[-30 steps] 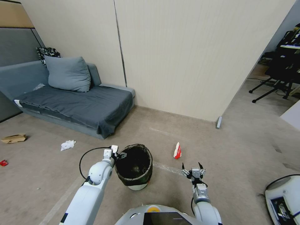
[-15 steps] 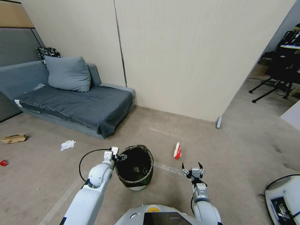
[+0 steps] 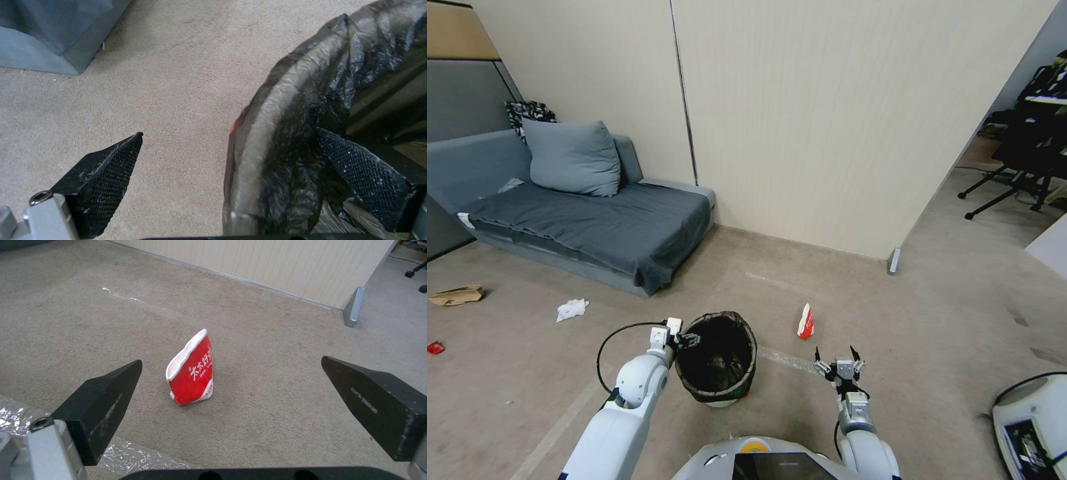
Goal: Pick up the trash bin, then pick up the garbage from the floor and place it into the trash bin.
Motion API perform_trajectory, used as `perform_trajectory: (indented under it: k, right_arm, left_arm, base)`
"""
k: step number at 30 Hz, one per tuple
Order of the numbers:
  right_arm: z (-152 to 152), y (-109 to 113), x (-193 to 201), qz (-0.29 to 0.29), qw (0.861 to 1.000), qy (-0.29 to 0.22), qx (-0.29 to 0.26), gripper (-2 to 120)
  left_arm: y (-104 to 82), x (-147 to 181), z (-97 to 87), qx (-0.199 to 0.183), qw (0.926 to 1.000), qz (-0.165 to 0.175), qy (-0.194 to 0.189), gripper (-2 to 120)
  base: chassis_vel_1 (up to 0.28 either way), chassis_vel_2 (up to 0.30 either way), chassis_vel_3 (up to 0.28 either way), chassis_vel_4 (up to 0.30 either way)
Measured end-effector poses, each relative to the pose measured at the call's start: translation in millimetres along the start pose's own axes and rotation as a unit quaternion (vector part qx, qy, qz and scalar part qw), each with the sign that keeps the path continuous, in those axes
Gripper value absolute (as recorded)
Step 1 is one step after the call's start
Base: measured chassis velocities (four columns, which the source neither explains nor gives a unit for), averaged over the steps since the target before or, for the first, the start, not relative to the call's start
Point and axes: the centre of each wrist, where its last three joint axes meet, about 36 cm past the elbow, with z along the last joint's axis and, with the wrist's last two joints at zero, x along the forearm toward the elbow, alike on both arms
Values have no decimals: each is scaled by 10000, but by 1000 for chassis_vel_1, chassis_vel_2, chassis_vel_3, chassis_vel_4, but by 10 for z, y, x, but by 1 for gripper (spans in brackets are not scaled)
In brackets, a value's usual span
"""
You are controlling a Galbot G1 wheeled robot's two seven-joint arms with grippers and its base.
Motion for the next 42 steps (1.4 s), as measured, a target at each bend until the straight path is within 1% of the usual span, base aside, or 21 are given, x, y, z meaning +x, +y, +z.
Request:
perform_trajectory:
  k: [10,12,21,32,34,35,37,38,39,41,42]
  right_arm:
    - [12,25,11,-41,10000,7,-9,100]
    - [16,34,12,-55,10000,10,-12,100]
    - [21,46,10,-78,10000,10,-9,100]
    - [18,55,-2,-89,10000,-6,13,100]
    - [18,56,-3,-91,10000,-8,16,100]
    - [18,56,-3,-91,10000,-8,16,100]
    - [19,57,-2,-92,10000,-9,17,100]
    - [19,57,-2,-92,10000,-9,17,100]
    - [20,57,-2,-92,10000,-9,17,100]
    - [19,57,-3,-93,10000,-11,18,100]
    - [19,57,-3,-93,10000,-11,18,100]
  left_arm:
    - [-49,18,32,-54,10000,66,25,100]
    - [-54,-14,60,-33,9999,68,78,100]
    - [-41,-74,88,-2,9998,140,143,100]
    - [-24,-87,91,11,9998,144,153,100]
    - [-24,-89,90,16,9997,173,153,95]
    - [-24,-89,90,16,9997,173,153,95]
    - [-31,-89,97,22,9996,214,160,84]
    - [-31,-89,97,22,9996,214,160,84]
    - [-33,-87,99,26,9996,227,160,80]
    - [-36,-83,96,28,9996,247,154,69]
    - [-36,-83,96,28,9996,247,154,69]
  base:
    - [0,0,0,0]
    - [0,0,0,0]
    - [0,0,0,0]
    - [0,0,0,0]
    - [0,0,0,0]
    - [0,0,0,0]
    - [0,0,0,0]
    - [0,0,0,0]
    - [0,0,0,0]
    - [0,0,0,0]
    - [0,0,0,0]
